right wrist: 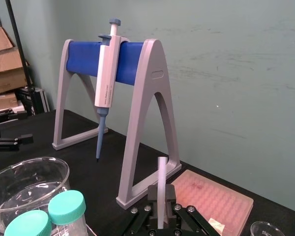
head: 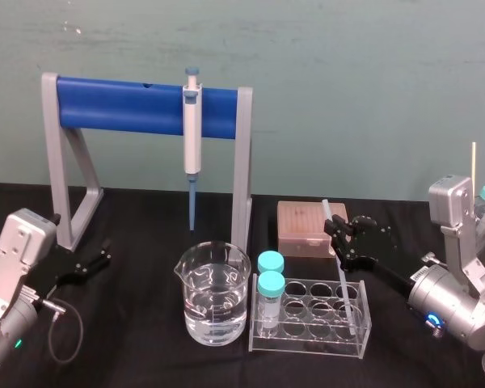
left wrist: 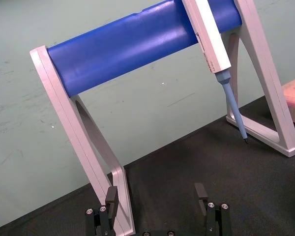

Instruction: Pick up the stirring rod with one hand, then place it down.

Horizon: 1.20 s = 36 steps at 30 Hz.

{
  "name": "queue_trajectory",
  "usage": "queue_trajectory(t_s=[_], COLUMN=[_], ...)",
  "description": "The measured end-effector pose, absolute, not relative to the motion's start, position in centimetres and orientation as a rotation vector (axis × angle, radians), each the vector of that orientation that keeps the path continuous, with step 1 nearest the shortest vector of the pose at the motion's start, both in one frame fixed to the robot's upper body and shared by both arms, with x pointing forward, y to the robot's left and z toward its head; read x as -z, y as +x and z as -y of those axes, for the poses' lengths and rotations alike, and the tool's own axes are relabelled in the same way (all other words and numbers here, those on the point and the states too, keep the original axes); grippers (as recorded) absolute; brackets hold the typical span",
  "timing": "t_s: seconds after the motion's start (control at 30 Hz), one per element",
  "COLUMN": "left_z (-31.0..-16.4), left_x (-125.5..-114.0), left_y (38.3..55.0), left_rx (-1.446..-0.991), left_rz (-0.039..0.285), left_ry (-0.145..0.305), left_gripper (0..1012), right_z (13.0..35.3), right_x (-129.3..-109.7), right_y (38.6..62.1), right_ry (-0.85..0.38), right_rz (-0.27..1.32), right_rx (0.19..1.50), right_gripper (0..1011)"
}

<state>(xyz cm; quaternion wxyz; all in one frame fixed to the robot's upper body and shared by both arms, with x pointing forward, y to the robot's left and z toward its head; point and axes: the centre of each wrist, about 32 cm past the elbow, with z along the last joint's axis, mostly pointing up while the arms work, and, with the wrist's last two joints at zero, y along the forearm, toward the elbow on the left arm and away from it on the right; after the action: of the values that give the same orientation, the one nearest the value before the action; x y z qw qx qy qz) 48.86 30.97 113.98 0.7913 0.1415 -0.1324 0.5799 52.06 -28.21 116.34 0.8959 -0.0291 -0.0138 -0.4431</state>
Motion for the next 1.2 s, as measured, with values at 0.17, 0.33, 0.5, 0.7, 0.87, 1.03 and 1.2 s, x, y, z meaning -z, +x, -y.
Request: queue_trajectory(t_s=[0.17,0.33,0.5,0.7,0.87,1.03,1.2], left_z=[-30.97,-30.97,-30.97,-30.97,-30.97,-30.97,-30.97], left_x=[-113.98,-113.98,-113.98,-113.98,-113.98,-113.98,-113.98], left_y=[48.86,48.86,48.86,48.86,48.86,48.86,48.86], left_rx=[-1.248,-1.248,-1.248,-1.248,-1.248,-1.248,-1.248], left_rz=[0.285,0.285,0.285,0.285,0.285,0.285,0.285], left_ry=[0.304,0.304,0.305,0.305,0.304,0.304,0.305], left_gripper=[1000,1000,1000,1000,1000,1000,1000], right_z=[28.21,28.21,28.21,28.21,28.22,28.2,28.3], right_x=[-116.34,-116.34,-116.34,-116.34,-116.33,-116.41,-116.57], right_y=[52.06,52.06,52.06,52.06,52.05,51.89,51.69], right_ry=[-0.06,-0.06,-0.06,-0.06,-0.06,-0.044,-0.009], right_rz=[0.029,0.029,0.029,0.029,0.029,0.042,0.051], right_rx=[0.918,0.918,0.918,0.918,0.918,0.918,0.916], right_gripper=[59,59,58,59,59,58,58])
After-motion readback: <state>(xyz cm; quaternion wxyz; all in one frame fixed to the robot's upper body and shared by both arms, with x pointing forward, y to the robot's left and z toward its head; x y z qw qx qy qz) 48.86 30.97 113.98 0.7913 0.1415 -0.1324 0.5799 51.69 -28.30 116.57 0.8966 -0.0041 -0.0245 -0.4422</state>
